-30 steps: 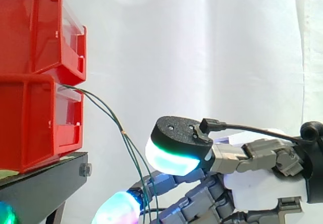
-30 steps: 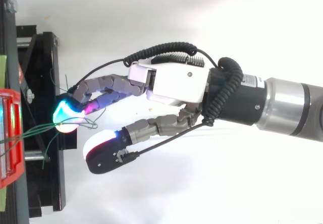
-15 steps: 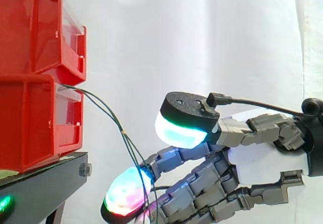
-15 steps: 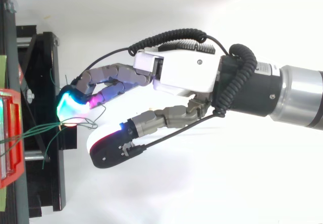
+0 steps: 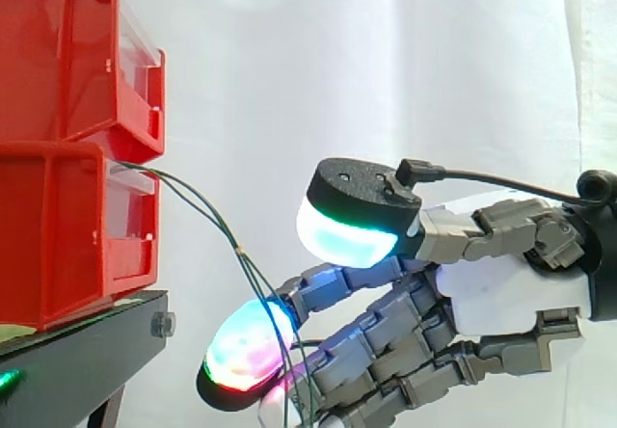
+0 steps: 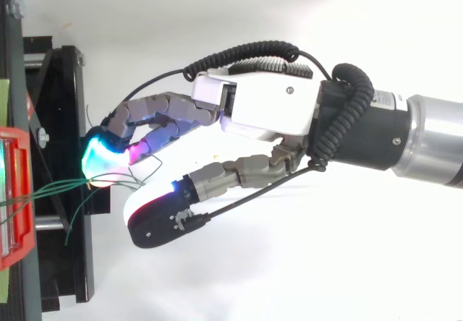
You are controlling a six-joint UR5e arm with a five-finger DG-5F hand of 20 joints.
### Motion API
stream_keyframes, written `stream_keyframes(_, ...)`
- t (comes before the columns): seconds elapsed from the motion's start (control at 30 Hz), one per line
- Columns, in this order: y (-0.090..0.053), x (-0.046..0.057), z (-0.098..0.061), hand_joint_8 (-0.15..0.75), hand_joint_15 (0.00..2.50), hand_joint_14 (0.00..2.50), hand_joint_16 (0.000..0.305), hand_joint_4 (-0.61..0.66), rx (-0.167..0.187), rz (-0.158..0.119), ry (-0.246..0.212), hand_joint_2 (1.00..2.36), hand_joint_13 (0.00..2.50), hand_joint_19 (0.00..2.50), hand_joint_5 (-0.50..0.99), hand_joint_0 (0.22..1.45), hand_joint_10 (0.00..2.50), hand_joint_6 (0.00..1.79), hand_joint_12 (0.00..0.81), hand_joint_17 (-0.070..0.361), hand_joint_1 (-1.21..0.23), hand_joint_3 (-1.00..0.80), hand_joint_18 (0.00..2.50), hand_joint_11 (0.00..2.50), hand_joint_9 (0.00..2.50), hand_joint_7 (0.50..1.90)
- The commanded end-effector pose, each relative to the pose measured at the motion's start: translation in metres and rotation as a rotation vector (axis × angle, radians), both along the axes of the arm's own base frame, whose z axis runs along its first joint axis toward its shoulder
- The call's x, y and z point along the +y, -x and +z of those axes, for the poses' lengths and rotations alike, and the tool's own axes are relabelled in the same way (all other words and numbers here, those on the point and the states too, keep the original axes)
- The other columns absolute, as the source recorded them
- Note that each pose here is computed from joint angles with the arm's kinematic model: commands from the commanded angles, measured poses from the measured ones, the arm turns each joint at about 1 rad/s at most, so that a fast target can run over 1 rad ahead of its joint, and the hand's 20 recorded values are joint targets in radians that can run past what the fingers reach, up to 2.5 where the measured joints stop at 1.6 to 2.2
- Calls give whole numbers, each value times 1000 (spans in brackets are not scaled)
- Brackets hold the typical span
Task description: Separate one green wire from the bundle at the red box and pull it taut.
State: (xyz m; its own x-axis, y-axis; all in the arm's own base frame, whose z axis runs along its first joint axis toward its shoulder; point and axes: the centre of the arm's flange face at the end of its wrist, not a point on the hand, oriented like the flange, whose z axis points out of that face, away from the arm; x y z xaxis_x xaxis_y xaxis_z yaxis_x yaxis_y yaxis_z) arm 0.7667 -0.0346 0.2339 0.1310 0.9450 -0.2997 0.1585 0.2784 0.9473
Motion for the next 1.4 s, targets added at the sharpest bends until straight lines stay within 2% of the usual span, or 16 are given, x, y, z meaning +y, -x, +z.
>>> stream_keyframes(0.0, 0, 3, 0, 237, 43, 1, 48, 232, -3, 2, 9, 1001, 381, 384, -98, 555, 0, 503, 296, 109, -591, -478, 382, 0, 714, 907)
stream_keyframes(0.4, 0, 7, 1, 235, 56, 1, 47, 222, -4, 1, 9, 1002, 419, 401, -74, 573, 0, 503, 292, 106, -609, -467, 417, 18, 750, 1045)
stream_keyframes(0.5, -1, 11, 0, 235, 61, 3, 47, 220, -4, -1, 13, 1003, 422, 410, -70, 576, 0, 503, 291, 106, -612, -469, 428, 22, 761, 1066)
stream_keyframes(0.6, -1, 13, 2, 236, 68, 1, 47, 202, -15, -12, 10, 1003, 432, 409, -64, 578, 3, 503, 292, 106, -614, -468, 439, 30, 766, 1135)
stream_keyframes(0.73, -3, 18, 4, 239, 70, 1, 47, 180, -25, -13, 7, 1003, 435, 418, -58, 579, 0, 502, 291, 106, -615, -461, 444, 41, 779, 1218)
stream_keyframes(0.87, -10, 21, 21, 235, 70, 3, 47, 169, -55, -9, -4, 1004, 437, 418, -54, 586, 2, 502, 290, 105, -613, -444, 442, 48, 780, 1273)
stream_keyframes(0.97, -11, 21, 28, 236, 77, 3, 47, 157, -45, -8, -2, 1007, 440, 418, -46, 593, 0, 500, 291, 105, -614, -427, 444, 60, 785, 1369)
stream_keyframes(1.1, -9, 19, 27, 238, 78, 3, 47, 163, -20, -9, 2, 1008, 442, 425, -59, 596, 2, 572, 292, 105, -613, -404, 446, 66, 791, 1278)
stream_keyframes(1.2, -9, 14, 27, 238, 77, 3, 46, 164, -16, -15, 4, 1010, 443, 427, -70, 598, 5, 627, 293, 105, -607, -382, 449, 82, 795, 1219)
stream_keyframes(1.37, -9, 14, 28, 242, 84, 3, 47, 164, -17, -14, 2, 1010, 438, 426, -99, 594, 3, 745, 297, 105, -621, -370, 444, 99, 797, 1068)
